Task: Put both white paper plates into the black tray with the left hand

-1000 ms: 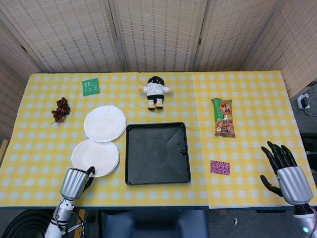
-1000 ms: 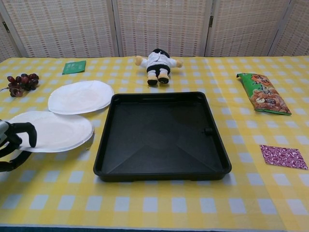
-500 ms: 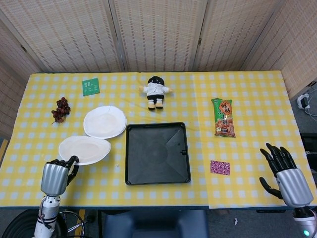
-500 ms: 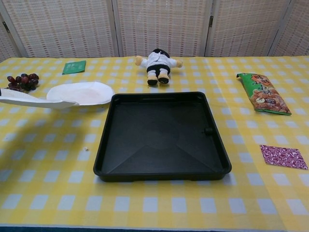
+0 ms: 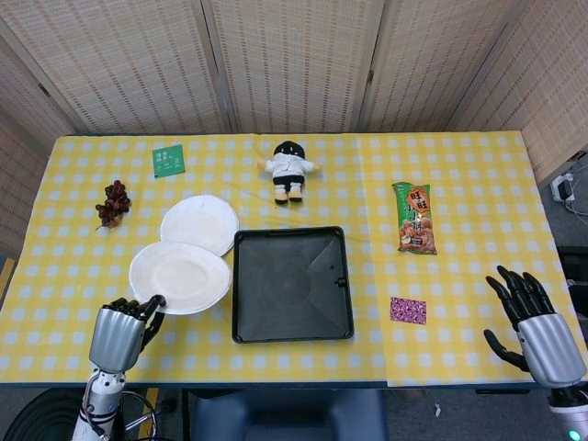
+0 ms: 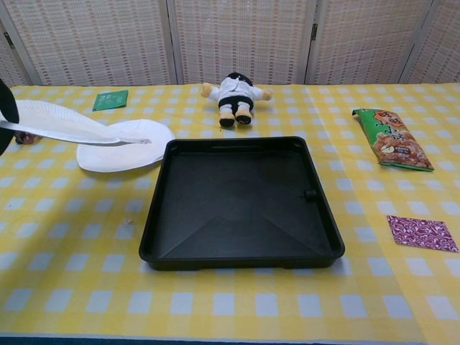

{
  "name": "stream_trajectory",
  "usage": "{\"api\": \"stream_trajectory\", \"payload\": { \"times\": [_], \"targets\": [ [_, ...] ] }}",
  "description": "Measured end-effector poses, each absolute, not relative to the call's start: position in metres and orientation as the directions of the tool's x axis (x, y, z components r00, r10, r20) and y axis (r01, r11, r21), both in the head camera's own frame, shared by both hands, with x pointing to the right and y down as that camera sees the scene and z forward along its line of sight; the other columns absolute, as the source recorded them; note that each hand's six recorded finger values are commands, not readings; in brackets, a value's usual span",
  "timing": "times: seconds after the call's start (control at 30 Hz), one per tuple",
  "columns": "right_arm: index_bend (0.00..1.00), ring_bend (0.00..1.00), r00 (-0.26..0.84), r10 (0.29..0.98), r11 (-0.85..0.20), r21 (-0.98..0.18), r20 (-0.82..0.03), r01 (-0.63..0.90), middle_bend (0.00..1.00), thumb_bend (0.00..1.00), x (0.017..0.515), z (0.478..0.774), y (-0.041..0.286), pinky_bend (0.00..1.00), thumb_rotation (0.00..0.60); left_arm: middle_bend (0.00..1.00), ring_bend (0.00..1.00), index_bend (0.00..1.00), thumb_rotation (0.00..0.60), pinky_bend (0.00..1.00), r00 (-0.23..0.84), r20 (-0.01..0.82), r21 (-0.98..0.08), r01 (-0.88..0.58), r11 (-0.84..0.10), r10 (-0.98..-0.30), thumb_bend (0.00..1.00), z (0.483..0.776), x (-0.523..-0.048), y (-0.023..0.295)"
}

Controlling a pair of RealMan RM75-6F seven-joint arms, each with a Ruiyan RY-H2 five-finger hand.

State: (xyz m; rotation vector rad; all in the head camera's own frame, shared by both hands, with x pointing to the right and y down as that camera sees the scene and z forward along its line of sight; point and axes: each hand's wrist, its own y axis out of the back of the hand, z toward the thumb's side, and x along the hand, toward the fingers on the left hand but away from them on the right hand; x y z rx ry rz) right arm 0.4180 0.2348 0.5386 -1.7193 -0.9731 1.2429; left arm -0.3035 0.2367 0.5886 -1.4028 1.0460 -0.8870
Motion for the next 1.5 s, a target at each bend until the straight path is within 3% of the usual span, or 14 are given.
{"api": "stream_trajectory", "payload": {
  "times": [0.7,1.5],
  "targets": [
    [0.0,0.0,0.228,0.893,-0.422,-0.897,-0.387,0.133,0.0,0.37,0.417,0.545,0.233,0.0,0.6,1.0,1.0,0.62,0.6,1.0,0.446,0.022,-0.976,-0.182,-0.115,-0.895,0.55,0.629,-0.216,0.226],
    [0.0,0.0,0.135,0.923,-0.378,-0.916,-0.361,0.133,0.0,0.37,0.443,0.535,0.229,0.0,0.6,1.0,1.0,0.62,0.6,1.0,0.521,0.126,-0.94,-0.21,-0.27,-0.844,0.55,0.684,-0.15,0.225]
  ]
}}
